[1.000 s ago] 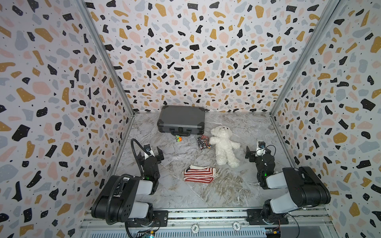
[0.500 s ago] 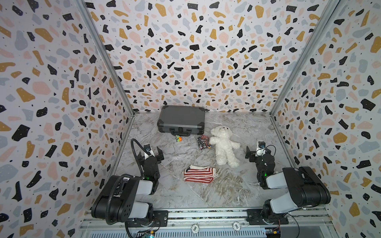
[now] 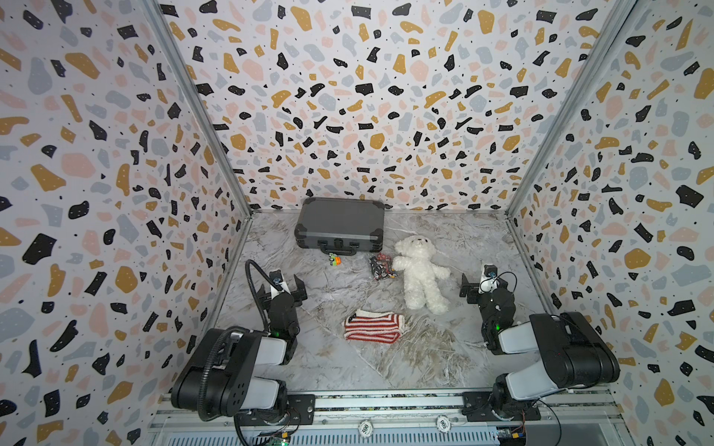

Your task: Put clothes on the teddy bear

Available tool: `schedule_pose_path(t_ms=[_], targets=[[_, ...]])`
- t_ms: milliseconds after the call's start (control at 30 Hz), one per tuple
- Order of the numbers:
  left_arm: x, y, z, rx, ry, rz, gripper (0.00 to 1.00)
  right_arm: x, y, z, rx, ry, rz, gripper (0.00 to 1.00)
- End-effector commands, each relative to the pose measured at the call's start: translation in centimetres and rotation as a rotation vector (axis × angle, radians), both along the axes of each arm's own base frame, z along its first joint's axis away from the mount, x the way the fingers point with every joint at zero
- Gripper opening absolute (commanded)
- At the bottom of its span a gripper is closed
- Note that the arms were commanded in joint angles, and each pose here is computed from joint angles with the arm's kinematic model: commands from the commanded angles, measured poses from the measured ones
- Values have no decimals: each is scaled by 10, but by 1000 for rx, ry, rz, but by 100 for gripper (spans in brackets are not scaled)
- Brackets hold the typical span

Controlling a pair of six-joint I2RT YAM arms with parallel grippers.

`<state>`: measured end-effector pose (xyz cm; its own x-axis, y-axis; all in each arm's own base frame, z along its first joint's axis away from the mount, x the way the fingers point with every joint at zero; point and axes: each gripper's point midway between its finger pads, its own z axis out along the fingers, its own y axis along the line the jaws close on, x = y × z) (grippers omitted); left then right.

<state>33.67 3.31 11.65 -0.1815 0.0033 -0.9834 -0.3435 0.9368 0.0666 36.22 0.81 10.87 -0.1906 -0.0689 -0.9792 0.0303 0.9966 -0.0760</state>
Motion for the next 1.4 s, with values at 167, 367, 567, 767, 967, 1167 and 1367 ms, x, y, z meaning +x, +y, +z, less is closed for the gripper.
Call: schedule_pose_path(t_ms=[167,367,567,767,967,1167,1367], targets=[[5,2,19,0,-70,4,100,4,1,12,11,-35,-2,99],[5,2,19,0,-69,5,100,4,1,12,11,-35,-2,99],[5,2,19,-1,-70,5,100,5,1,13,10,-37,-2,99],[5,2,19,-1,-72,5,100,5,1,13,12,-36,-2,99],[6,2,19,1,-70,5,100,5,1,13,14,-35,-2,99],[5,2,19,1,-69,6,100,5,1,13,14,-36,-3,99],[4,1,21,-1,-78,-1,100,4,1,15,13,-44,-4,99]])
